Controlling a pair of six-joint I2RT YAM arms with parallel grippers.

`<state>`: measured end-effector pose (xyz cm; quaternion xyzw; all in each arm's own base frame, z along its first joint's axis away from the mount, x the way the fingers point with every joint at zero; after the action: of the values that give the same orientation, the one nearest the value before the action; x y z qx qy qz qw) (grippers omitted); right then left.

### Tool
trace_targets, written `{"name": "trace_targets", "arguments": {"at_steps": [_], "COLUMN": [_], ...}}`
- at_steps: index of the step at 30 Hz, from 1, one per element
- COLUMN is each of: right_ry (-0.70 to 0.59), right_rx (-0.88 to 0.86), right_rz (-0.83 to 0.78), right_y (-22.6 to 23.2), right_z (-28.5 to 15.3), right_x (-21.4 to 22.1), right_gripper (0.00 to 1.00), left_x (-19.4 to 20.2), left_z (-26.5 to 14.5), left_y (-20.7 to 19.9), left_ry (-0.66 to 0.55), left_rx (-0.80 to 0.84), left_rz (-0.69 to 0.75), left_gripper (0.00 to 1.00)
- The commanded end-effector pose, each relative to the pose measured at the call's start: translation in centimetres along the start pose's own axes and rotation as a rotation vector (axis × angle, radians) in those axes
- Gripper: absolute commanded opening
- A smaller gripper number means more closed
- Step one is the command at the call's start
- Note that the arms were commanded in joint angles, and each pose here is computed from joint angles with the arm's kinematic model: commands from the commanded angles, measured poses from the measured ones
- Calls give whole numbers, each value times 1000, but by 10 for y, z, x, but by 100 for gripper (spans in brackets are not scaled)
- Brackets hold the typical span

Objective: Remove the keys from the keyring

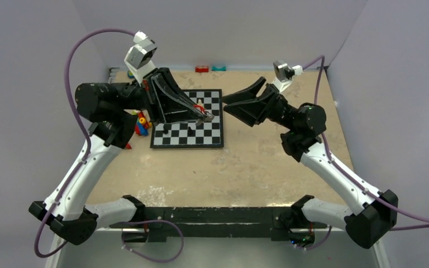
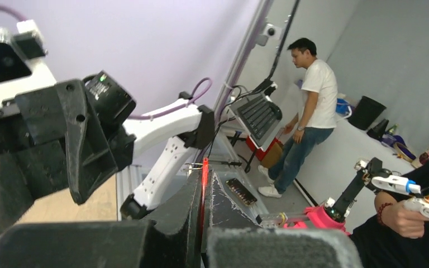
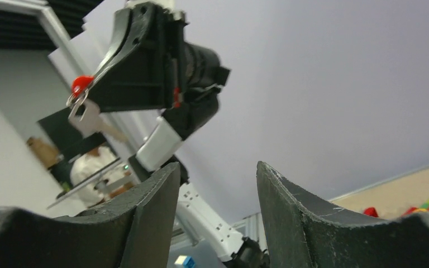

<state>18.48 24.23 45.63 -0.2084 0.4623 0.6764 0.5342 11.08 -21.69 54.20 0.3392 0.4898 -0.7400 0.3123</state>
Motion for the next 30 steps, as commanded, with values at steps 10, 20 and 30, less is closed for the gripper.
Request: {"name": "trace_targets", "arguments": {"at_steps": [10, 20, 30], "right_ry": [-67, -122, -130], "right_rx": [-207, -82, -63], "right_rz": [-246, -269, -244], "right_y": [70, 63, 58], "right_z": [15, 35, 53], "right_x": [-47, -58, -55], "right_gripper": [58, 51, 45], "left_x": [-26, -34, -34], "left_z": [5, 3, 2], "left_y": [0, 10, 8], "left_ry": [-208, -317, -333], "left_rx": [73, -8, 10], "left_rz": [57, 85, 92], "left_gripper": [0, 0, 0]}}
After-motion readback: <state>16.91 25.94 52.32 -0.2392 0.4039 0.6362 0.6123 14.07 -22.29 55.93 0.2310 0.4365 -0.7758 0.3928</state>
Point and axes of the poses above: each gripper's point midway between its finger pads, its own z axis out along the fingers, its own y axis along the line the jaws close on, x = y × z, the point moved 5 cm from there along -z, back along the fingers, and after that the axes turned 8 degrees about -z, right-handed, at the moved point
